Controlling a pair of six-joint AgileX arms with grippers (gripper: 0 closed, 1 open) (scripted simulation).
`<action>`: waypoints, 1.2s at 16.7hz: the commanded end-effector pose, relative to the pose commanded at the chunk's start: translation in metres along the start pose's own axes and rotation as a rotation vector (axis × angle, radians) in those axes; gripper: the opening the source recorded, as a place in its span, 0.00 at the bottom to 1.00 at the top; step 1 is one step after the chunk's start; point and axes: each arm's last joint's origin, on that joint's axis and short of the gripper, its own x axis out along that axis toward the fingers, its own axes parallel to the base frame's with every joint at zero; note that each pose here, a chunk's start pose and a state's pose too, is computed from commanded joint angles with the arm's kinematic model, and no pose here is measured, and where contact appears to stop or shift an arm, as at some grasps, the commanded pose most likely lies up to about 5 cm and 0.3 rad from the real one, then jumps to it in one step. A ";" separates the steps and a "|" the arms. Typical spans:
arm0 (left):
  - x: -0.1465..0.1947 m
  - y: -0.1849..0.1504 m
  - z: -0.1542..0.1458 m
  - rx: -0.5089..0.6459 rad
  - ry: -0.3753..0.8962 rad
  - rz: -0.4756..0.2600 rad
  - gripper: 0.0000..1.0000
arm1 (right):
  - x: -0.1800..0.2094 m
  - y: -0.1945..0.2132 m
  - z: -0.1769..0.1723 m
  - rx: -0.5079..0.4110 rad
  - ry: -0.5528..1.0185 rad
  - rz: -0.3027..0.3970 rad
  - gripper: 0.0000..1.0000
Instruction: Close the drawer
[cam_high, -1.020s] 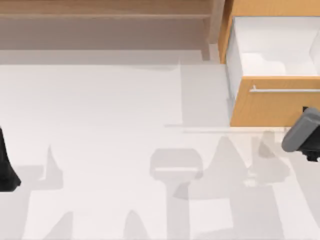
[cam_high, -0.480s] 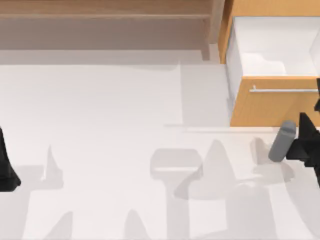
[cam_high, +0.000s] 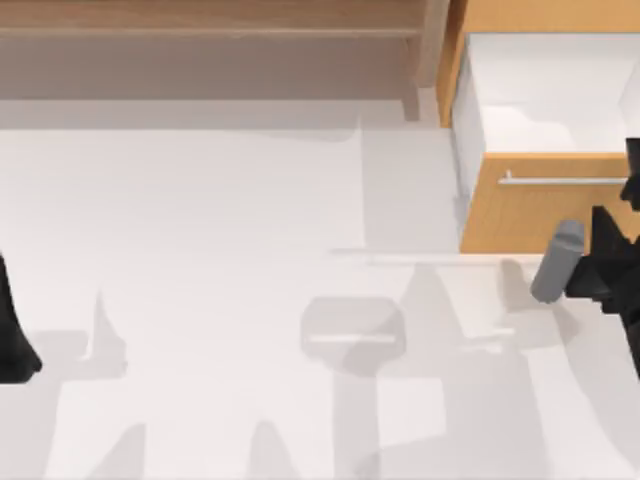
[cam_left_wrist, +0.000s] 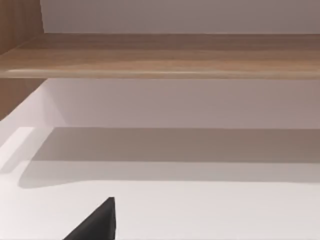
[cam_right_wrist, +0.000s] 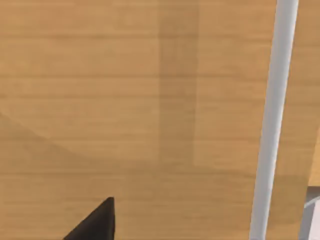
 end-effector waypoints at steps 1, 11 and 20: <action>0.000 0.000 0.000 0.000 0.000 0.000 1.00 | 0.003 0.000 0.000 0.000 0.000 0.000 1.00; 0.000 0.000 0.000 0.000 0.000 0.000 1.00 | 0.005 0.000 0.000 0.000 0.000 0.000 0.55; 0.000 0.000 0.000 0.000 0.000 0.000 1.00 | 0.005 0.000 0.000 0.000 0.000 0.000 0.00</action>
